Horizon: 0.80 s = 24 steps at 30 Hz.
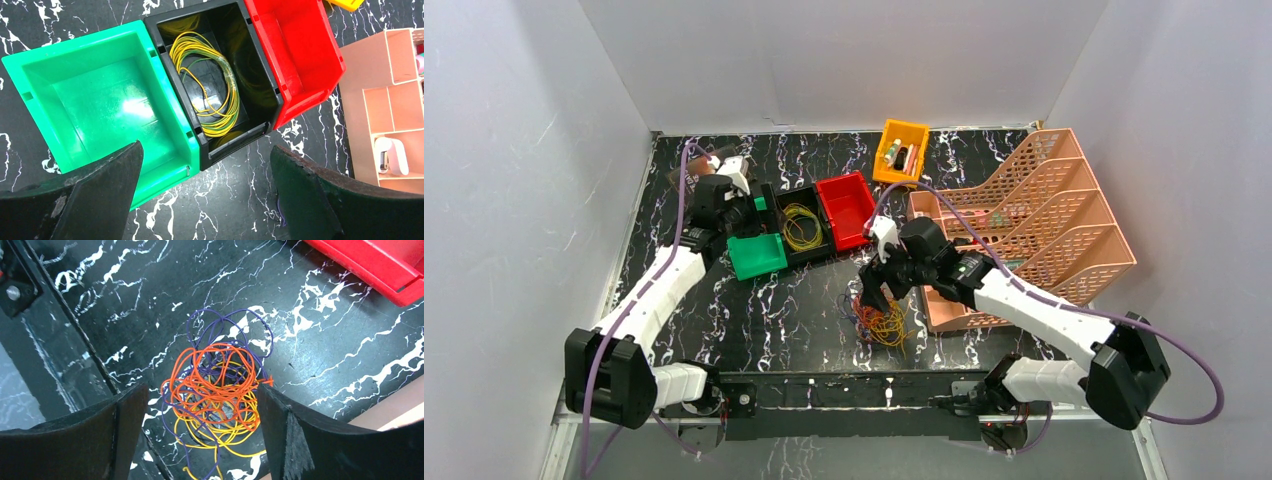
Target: Untangle the cables
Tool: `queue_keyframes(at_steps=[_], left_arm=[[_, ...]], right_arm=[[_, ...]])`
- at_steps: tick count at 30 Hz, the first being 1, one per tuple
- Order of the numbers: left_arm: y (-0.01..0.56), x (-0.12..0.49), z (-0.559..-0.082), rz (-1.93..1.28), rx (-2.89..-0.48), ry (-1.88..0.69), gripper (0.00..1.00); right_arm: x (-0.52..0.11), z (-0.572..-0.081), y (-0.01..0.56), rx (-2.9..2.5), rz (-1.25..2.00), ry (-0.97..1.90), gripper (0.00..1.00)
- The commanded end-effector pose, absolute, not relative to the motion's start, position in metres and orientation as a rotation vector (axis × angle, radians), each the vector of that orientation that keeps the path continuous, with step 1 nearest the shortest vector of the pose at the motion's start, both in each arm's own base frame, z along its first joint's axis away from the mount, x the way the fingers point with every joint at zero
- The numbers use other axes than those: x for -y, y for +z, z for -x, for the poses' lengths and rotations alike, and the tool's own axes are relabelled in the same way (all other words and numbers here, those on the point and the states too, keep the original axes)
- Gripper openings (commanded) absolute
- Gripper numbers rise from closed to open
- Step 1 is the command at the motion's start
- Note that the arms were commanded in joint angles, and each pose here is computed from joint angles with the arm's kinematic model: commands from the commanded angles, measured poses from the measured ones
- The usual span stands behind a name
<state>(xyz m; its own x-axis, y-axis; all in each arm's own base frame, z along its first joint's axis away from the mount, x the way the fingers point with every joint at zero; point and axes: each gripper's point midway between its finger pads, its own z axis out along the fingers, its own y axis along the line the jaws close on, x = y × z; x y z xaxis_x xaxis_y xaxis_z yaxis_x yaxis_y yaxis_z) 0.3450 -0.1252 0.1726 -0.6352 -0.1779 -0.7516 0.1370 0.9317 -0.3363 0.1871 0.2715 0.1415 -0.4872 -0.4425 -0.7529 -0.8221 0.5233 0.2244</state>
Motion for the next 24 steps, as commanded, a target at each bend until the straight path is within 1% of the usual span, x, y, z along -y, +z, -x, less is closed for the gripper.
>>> queue_keyframes(at_steps=[1, 2, 5, 10, 24], left_arm=[[0.189, 0.118, -0.348, 0.023, -2.150, -0.428, 0.98], [0.191, 0.117, -0.348, 0.021, -2.146, -0.423, 0.98], [0.193, 0.116, -0.348, 0.020, -2.139, -0.419, 0.98], [0.192, 0.116, -0.347, 0.020, -2.143, -0.418, 0.98], [0.193, 0.111, -0.346, 0.023, -2.139, -0.392, 0.98]], right_arm=[[-0.285, -0.199, 0.155, -2.013, 1.130, 0.711, 0.83], [-0.286, -0.200, 0.152, -2.020, 1.142, 0.701, 0.81], [-0.291, -0.202, 0.142, -2.029, 1.185, 0.664, 0.80], [-0.298, -0.203, 0.131, -2.033, 1.234, 0.653, 0.70], [-0.305, -0.210, 0.113, -2.053, 1.258, 0.628, 0.47]])
